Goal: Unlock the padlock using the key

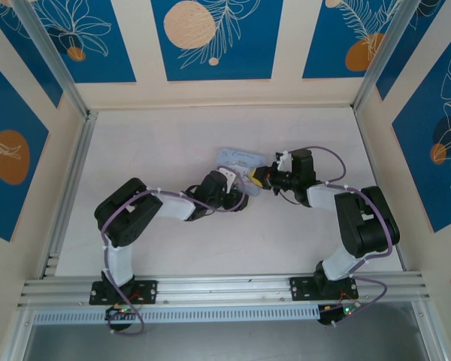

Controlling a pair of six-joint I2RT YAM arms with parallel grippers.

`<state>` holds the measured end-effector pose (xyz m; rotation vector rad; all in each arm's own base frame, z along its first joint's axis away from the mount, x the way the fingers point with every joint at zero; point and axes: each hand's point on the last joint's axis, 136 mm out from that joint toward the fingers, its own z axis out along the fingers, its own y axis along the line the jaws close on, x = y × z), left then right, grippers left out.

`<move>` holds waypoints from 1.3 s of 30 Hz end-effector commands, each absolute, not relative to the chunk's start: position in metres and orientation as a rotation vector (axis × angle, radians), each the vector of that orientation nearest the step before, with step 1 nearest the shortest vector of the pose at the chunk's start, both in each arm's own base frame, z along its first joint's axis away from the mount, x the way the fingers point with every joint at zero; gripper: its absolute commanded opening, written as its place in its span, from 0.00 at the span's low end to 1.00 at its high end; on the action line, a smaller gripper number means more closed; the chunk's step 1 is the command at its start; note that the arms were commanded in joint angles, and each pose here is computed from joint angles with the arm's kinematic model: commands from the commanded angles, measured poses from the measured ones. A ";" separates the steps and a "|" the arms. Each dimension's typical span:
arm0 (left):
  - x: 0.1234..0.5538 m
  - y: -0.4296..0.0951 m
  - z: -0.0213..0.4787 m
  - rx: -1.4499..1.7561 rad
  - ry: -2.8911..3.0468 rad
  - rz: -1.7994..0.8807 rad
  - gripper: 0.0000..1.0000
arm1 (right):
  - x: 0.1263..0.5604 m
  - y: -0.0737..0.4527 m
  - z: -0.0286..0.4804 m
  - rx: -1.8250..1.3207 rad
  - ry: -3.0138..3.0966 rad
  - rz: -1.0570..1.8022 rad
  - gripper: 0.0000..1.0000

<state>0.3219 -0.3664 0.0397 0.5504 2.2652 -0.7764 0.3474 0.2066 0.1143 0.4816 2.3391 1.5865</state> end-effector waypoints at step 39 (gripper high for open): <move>0.322 -0.412 0.073 0.194 2.147 -1.249 0.61 | 0.345 0.192 0.106 0.523 2.333 1.596 0.00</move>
